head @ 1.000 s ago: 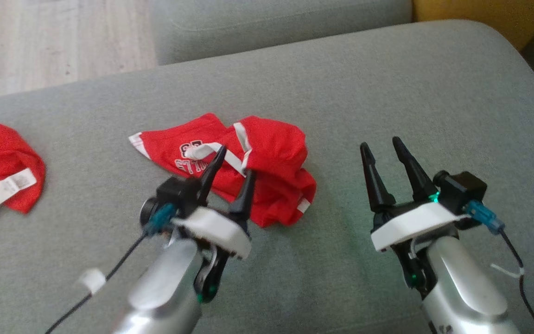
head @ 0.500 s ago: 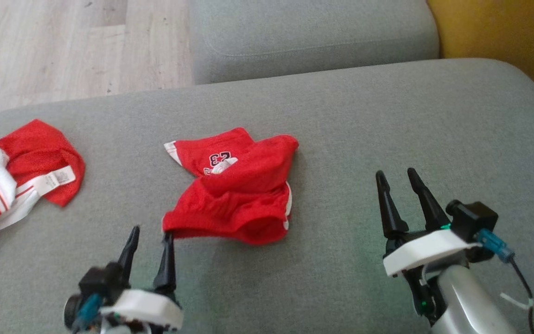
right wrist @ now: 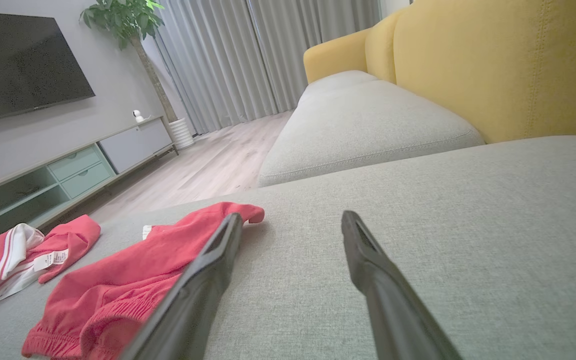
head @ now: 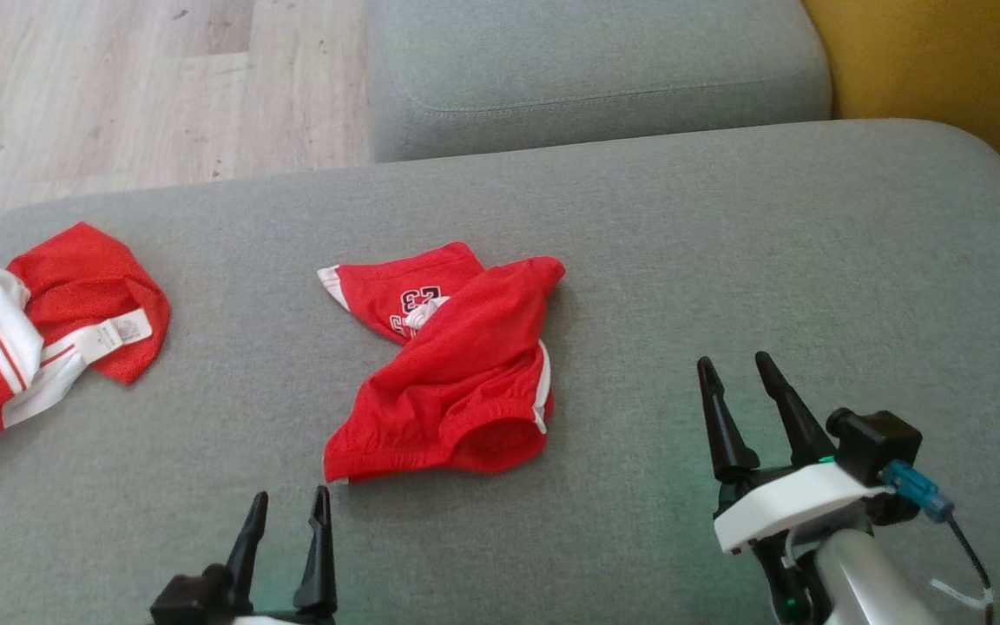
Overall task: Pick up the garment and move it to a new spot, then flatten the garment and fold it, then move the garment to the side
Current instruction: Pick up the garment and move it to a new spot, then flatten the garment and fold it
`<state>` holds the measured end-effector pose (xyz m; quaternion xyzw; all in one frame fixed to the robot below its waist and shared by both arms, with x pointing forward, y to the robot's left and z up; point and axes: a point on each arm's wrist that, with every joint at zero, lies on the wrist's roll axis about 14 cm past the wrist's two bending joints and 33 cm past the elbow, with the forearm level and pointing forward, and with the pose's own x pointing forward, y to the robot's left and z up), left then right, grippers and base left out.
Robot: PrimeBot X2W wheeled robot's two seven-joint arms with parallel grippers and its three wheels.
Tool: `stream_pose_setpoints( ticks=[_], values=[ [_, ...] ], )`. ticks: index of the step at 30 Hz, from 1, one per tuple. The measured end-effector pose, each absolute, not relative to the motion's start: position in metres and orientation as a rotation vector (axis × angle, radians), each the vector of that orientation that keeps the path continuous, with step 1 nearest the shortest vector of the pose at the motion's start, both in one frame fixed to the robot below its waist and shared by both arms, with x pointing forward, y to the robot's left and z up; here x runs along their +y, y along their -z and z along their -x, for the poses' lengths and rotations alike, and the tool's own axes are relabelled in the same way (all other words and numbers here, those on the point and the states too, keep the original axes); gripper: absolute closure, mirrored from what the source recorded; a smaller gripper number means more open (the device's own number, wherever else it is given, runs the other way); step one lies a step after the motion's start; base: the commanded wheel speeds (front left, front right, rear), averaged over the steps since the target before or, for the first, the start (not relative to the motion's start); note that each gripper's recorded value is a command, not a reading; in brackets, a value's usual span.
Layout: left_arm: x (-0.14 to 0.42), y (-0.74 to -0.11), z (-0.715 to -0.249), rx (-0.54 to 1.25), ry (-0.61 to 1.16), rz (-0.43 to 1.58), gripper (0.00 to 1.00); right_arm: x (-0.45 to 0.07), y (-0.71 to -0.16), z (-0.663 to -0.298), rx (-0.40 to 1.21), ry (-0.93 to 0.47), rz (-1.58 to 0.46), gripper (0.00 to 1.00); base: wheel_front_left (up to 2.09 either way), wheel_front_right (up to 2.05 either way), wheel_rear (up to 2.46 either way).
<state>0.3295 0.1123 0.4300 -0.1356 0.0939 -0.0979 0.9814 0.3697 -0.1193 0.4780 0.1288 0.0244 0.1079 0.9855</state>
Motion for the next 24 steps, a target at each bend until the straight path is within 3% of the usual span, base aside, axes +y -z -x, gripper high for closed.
stream_pose_setpoints(
  ticks=[7,16,24],
  values=[
    [0.126,-0.433,-0.329,0.168,0.165,0.255,0.0,-0.1,-0.473,-0.37,0.07,-0.277,-0.231,0.0,0.0,0.0,0.0],
    [0.141,-0.431,-0.322,0.17,0.11,0.288,0.0,-0.016,-0.421,-0.344,0.267,-0.584,-0.082,0.0,0.0,0.0,0.0],
    [0.164,-0.431,-0.319,0.161,0.029,0.291,0.0,-0.008,-0.407,-0.37,0.314,-0.605,-0.036,0.0,0.0,0.0,0.0]
  ],
)
